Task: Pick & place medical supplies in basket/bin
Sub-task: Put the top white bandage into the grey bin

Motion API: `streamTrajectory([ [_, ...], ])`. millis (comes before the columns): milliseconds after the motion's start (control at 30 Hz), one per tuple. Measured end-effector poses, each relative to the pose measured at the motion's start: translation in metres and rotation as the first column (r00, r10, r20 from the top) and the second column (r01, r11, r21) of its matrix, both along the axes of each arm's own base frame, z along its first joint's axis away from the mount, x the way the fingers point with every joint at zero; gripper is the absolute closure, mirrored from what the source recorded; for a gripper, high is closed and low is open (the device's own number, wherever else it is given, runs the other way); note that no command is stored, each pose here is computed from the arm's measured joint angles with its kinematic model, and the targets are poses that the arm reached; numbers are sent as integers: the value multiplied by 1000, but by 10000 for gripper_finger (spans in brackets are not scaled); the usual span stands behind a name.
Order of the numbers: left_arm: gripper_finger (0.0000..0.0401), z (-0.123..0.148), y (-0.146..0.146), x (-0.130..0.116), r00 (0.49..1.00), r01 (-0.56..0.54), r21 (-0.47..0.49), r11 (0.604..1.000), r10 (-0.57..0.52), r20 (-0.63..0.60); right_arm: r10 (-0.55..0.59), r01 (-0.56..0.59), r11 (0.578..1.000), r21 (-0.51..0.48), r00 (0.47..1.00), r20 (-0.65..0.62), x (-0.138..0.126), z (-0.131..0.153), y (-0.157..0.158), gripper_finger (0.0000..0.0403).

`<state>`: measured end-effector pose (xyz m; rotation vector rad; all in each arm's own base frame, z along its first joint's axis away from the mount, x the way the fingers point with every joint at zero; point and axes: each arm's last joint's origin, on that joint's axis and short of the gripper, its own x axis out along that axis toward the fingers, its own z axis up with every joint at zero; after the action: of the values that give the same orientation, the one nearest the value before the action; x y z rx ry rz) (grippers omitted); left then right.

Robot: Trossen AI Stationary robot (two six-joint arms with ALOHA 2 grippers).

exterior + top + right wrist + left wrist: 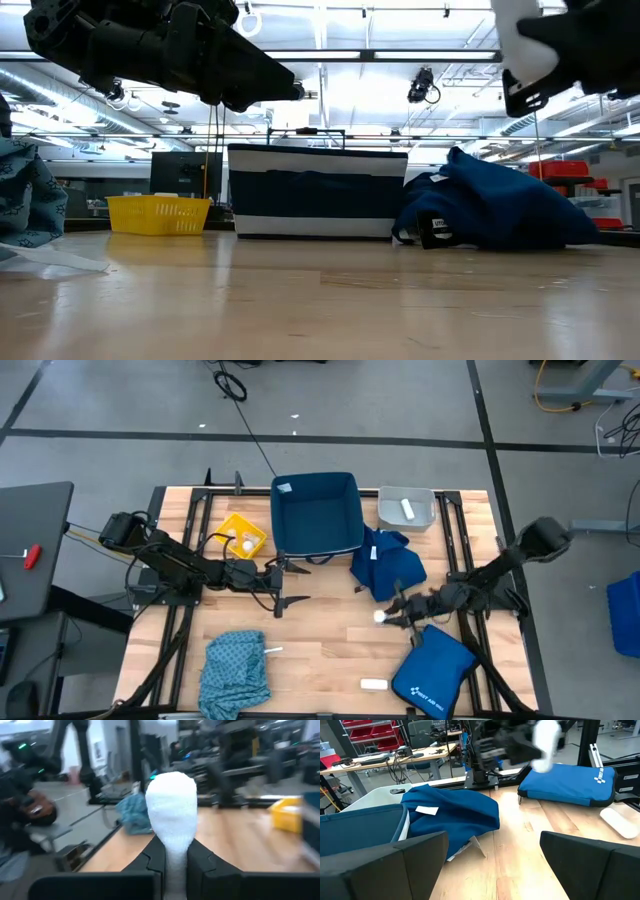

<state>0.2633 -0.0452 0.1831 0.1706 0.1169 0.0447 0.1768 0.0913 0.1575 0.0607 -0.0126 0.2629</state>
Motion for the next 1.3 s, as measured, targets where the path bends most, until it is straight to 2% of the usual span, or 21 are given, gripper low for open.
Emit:
streamTrajectory([
  [200, 82, 0, 0, 0, 1000, 0, 0, 1000, 0, 0, -155, 155, 988, 2, 985, 80, -13, 7, -31, 369],
  [333, 82, 0, 0, 0, 1000, 0, 0, 1000, 0, 0, -287, 287, 958, 12, 954, 89, -12, 12, -50, 369],
  [433, 82, 0, 0, 0, 1000, 0, 1, 1000, 0, -1, -413, 413, 910, 15, 907, 77, -11, 12, -63, 369],
  [567, 82, 0, 0, 0, 1000, 0, 1, 1000, 0, -4, -565, 565, 825, 29, 822, 67, -10, 12, -80, 369],
  [667, 82, -1, 0, 0, 1000, 0, 1, 1000, 0, -5, -675, 673, 738, 51, 736, 57, -10, 12, -92, 369],
  [833, 82, -1, 0, 0, 1000, 0, 2, 1000, 0, -6, -847, 846, 531, 55, 529, 45, -14, 12, -112, 369],
  [933, 82, -1, 0, 0, 1000, 0, 2, 1000, 0, -7, -909, 909, 417, 30, 415, 42, -17, 11, -123, 369],
  [1033, 82, -1, 0, 0, 1000, 0, 2, 1000, 0, -7, -947, 947, 321, -2, 321, 29, -20, 9, -135, 369],
  [1167, 82, -1, 0, 0, 1000, 0, 2, 1000, 0, -7, -987, 986, 158, -53, 158, -7, -26, 2, -149, 369],
  [1300, 82, -1, 0, 0, 1000, 0, 2, 1000, 0, -7, -996, 994, 70, -81, 65, -64, -32, -6, -161, 369],
])
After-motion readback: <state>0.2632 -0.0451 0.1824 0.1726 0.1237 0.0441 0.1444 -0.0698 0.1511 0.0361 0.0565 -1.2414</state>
